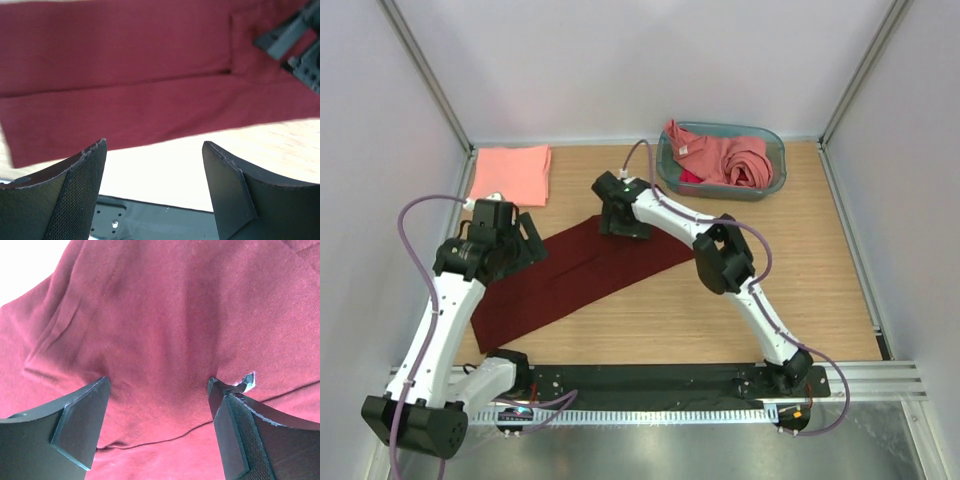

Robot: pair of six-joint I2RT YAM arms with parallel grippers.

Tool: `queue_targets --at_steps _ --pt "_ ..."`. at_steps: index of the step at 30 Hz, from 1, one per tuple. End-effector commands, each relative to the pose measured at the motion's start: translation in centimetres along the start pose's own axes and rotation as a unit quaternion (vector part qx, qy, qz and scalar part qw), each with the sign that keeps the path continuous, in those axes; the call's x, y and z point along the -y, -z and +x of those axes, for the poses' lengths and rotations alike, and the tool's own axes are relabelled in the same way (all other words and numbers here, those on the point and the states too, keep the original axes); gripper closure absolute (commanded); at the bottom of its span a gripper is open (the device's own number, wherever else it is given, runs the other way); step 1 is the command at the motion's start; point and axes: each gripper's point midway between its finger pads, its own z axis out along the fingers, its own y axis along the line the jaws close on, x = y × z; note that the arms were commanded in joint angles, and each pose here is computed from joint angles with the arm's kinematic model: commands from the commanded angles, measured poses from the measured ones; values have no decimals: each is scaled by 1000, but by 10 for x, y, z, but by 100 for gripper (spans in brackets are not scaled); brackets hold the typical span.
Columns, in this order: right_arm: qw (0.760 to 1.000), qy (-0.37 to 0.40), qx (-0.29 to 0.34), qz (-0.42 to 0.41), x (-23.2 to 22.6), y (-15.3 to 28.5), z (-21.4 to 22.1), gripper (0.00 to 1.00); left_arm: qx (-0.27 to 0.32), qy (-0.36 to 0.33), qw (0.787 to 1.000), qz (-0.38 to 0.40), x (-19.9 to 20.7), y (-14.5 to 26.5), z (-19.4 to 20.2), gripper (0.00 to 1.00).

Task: Fold and stack the t-shirts
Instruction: Fold the tshirt

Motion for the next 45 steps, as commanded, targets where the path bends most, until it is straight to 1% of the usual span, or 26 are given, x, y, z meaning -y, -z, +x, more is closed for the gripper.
queue_targets --at_steps 1,4,6,9,11,14,17,18,20,22,23,26,27,29,30,32,33,34,35,36,37,39,40,41,43,45 --pt "997 38 -24 -66 -52 -35 28 14 -11 28 999 -21 -11 -9 15 22" --pt "994 64 11 -82 -64 -48 8 14 -22 34 999 -20 -12 -12 22 22" --pt "991 83 45 -97 -70 -57 -15 14 -27 32 999 -23 -12 -15 23 22" --pt "986 81 83 -121 -71 -69 -54 14 -27 30 999 -26 -12 -17 23 22" --pt "980 89 112 -140 -71 -73 -80 13 -28 27 999 -28 -12 -18 22 22" --pt "970 91 140 -176 -82 -60 -107 12 -37 29 998 -34 -13 -27 25 22" --pt "957 94 171 -213 -94 -16 -133 9 -94 33 994 -34 -7 -48 45 24" --pt "954 98 172 -226 -97 -3 -137 8 -132 32 989 -53 -10 -60 56 28" --pt "947 91 195 -240 -99 43 -154 5 -167 27 983 -71 -13 -69 67 35" --pt "944 90 199 -247 -96 71 -160 3 -195 16 975 -104 -20 -79 77 41" --pt "936 85 218 -262 -97 109 -171 2 -193 7 974 -120 -24 -82 77 42" --pt "933 84 226 -269 -86 156 -177 1 -196 -7 967 -165 -36 -90 78 46" --pt "927 81 241 -276 -79 189 -183 1 -186 -10 965 -183 -41 -93 74 48" --pt "934 94 221 -264 -63 201 -171 1 -175 -12 964 -199 -45 -98 68 48" --pt "930 97 229 -271 -51 235 -170 1 -159 -15 966 -205 -45 -100 60 47" --pt "936 113 203 -263 -36 238 -150 1 -147 -28 971 -188 -37 -106 49 44" --pt "932 115 209 -271 -25 264 -146 1 -143 -37 973 -175 -29 -107 40 34" --pt "933 118 206 -270 -17 271 -139 2 -143 -64 973 -170 -28 -109 35 29" --pt "938 130 172 -272 -11 260 -119 2 -151 -77 970 -176 -30 -116 34 19" --pt "933 129 185 -280 1 285 -115 2 -153 -89 968 -179 -28 -117 27 15" --pt "942 132 162 -263 13 270 -99 2 -157 -108 964 -185 -30 -120 25 11" --pt "940 133 164 -268 24 280 -88 2 -174 -120 960 -186 -30 -133 25 4" --pt "937 131 173 -274 33 294 -84 2 -176 -129 959 -179 -28 -137 23 3" --pt "942 134 157 -264 42 284 -71 2 -181 -132 960 -169 -26 -143 24 2" --pt "939 138 164 -267 56 297 -62 2 -187 -132 959 -167 -27 -155 22 2" --pt "944 139 155 -255 69 293 -51 2 -196 -146 957 -159 -28 -166 22 1"
